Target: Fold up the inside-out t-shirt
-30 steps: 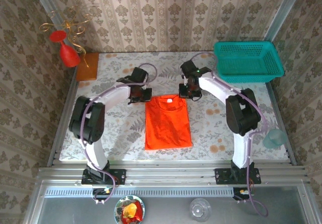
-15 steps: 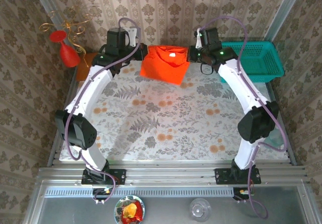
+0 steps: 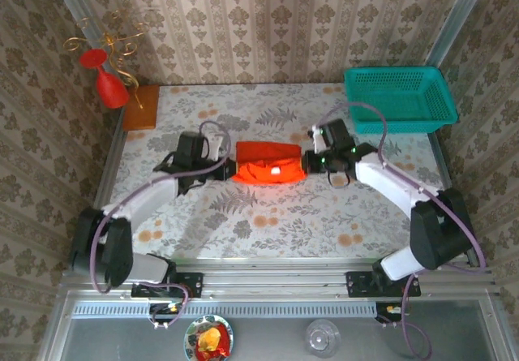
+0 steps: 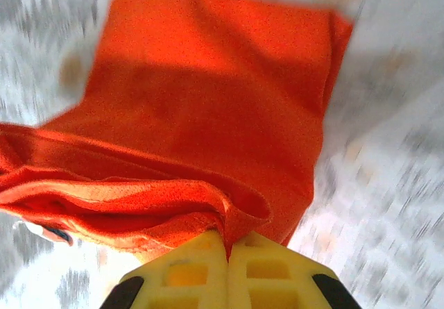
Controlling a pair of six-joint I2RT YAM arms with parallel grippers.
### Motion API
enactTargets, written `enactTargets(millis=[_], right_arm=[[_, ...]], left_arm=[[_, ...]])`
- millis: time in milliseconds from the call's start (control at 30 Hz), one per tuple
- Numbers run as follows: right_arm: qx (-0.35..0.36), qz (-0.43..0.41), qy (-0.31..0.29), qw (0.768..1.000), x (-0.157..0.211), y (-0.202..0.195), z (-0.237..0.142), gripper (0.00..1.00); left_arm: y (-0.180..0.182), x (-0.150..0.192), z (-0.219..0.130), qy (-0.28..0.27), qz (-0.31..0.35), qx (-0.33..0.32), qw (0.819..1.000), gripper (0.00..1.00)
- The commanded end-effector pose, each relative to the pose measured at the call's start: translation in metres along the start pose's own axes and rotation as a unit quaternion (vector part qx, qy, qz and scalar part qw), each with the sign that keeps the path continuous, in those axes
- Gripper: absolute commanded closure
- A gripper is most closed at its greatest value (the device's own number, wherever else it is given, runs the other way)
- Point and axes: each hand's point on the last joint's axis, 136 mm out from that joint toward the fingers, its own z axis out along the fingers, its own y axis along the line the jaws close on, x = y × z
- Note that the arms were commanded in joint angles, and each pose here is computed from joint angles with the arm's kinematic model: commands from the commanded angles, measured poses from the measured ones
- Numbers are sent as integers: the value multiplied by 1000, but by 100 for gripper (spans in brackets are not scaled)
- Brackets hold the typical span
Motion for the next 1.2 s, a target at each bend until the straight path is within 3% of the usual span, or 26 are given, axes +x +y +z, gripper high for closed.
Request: enactTargets(millis=[0,133,267,500,933,1167], right_arm=[[-52,-1,-37,998,13,36,-21,100],[-57,2,-13,998,58,51,-15,100],[-52,8,-11,999,67,55,-14,100],[-20,6,-12,1000,39,56,-3,100],[26,124,63,990,8,5,65,100],[52,157,94,982,11,-26,105,100]], left_arm=[[-32,-7,-26,-59,12,39,997,100],[-22,29,-35,-31,-5,19,999,100],[-9,43,-37,-15,-15,-12,1000,100],[15,14,-26,-5,-26,-48,999,100],[61,-46,48,87,-60,-20,994,100],[100,-54,96,122,-91,-25,988,100]])
